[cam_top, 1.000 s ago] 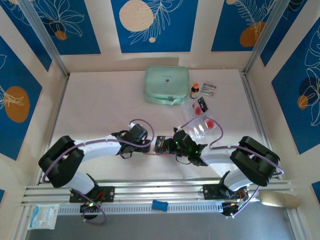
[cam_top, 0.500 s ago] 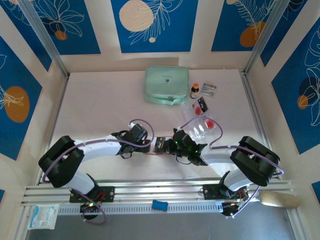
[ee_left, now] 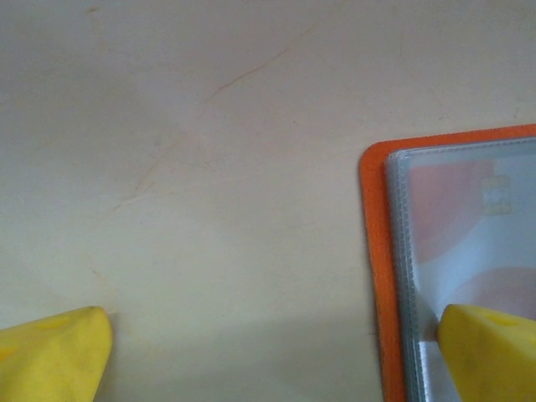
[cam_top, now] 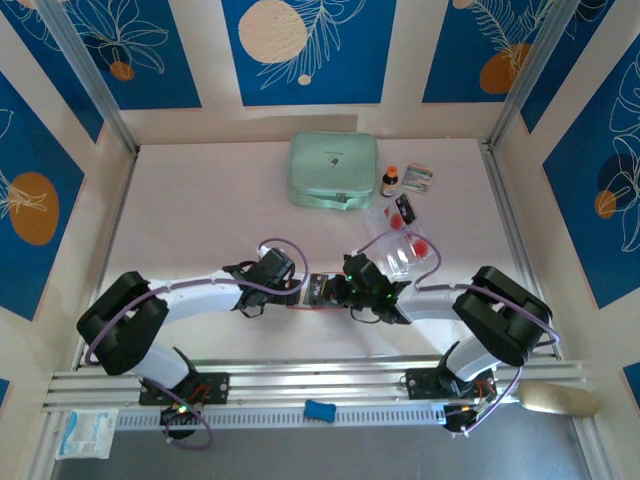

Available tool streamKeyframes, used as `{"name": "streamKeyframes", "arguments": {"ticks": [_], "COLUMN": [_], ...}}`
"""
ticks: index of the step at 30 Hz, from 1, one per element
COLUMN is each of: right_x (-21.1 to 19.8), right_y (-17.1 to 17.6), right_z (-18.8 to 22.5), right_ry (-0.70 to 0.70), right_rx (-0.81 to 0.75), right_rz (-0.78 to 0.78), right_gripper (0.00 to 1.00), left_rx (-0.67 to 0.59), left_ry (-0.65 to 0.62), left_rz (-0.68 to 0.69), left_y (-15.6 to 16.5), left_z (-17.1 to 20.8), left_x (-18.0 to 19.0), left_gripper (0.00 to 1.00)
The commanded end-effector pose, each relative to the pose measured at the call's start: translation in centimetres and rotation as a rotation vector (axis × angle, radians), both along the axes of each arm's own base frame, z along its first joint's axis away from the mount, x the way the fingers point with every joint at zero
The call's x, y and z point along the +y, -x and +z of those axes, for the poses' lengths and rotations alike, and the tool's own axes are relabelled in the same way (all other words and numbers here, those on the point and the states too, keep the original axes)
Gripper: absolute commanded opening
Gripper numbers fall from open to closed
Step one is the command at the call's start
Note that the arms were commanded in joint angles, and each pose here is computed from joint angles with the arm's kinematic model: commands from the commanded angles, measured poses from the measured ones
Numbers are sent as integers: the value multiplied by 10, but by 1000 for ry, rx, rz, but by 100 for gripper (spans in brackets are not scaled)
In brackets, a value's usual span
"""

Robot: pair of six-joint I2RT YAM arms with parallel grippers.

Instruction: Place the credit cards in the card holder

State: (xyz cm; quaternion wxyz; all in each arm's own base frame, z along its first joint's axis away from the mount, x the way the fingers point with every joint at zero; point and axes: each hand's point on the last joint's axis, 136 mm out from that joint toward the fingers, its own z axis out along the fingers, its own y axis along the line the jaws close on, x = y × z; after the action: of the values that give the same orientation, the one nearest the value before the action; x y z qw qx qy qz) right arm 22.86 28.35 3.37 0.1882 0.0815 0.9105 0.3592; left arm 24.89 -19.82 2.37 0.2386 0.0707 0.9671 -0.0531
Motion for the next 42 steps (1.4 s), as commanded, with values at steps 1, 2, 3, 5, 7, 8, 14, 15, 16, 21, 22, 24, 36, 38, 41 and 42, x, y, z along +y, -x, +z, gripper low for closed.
{"name": "streamKeyframes", "arguments": {"ticks": [1, 2, 3, 5, 7, 8, 14, 15, 16, 21, 22, 24, 36, 38, 41, 42], "right_x": [-4, -4, -4, -3, -3, -2, -8, -9, -10, -8, -7, -2, 14, 11, 3, 0], "right_y": [9, 9, 9, 10, 10, 10, 10, 11, 11, 8, 8, 7, 10, 8, 3, 1], "right_z": [-15, -16, -18, -19, -20, -20, -19, -18, -17, -16, -16, -17, -27, -20, -4, 1], "right_ry": [43, 44, 48, 47, 44, 42, 41, 42, 44, 42, 41, 38, 53, 63, 79, 87], "right_rx": [71, 77, 84, 95, 104, 108, 113, 112, 111, 118, 120, 128, 187, 178, 146, 134], "right_rz": [22, 24, 26, 31, 38, 39, 38, 39, 42, 55, 61, 71, 136, 145, 147, 145], "right_gripper": [0, 0, 0, 0, 0, 0, 0, 0, 0, 0, 0, 0, 12, 26, 35, 36], "left_rx": [33, 32, 34, 33, 32, 32, 30, 31, 31, 31, 32, 33, 25, 15, -5, -11], "left_ry": [-53, -52, -53, -52, -51, -52, -54, -55, -55, -55, -56, -54, -28, -18, -1, 7], "left_rz": [22, 21, 19, 20, 20, 20, 22, 20, 19, 19, 21, 22, 15, 13, 16, 17], "left_y": [9, 9, 9, 9, 9, 9, 8, 9, 8, 8, 8, 8, 6, 3, -1, -2], "left_z": [-10, -10, -11, -11, -11, -11, -11, -11, -11, -12, -13, -13, -7, 0, 12, 16], "left_x": [17, 17, 17, 17, 17, 17, 17, 17, 17, 17, 17, 17, 10, 8, 7, 6], "left_gripper": [100, 100, 100, 100, 100, 100, 100, 100, 100, 100, 100, 100, 100, 100, 100, 100]}}
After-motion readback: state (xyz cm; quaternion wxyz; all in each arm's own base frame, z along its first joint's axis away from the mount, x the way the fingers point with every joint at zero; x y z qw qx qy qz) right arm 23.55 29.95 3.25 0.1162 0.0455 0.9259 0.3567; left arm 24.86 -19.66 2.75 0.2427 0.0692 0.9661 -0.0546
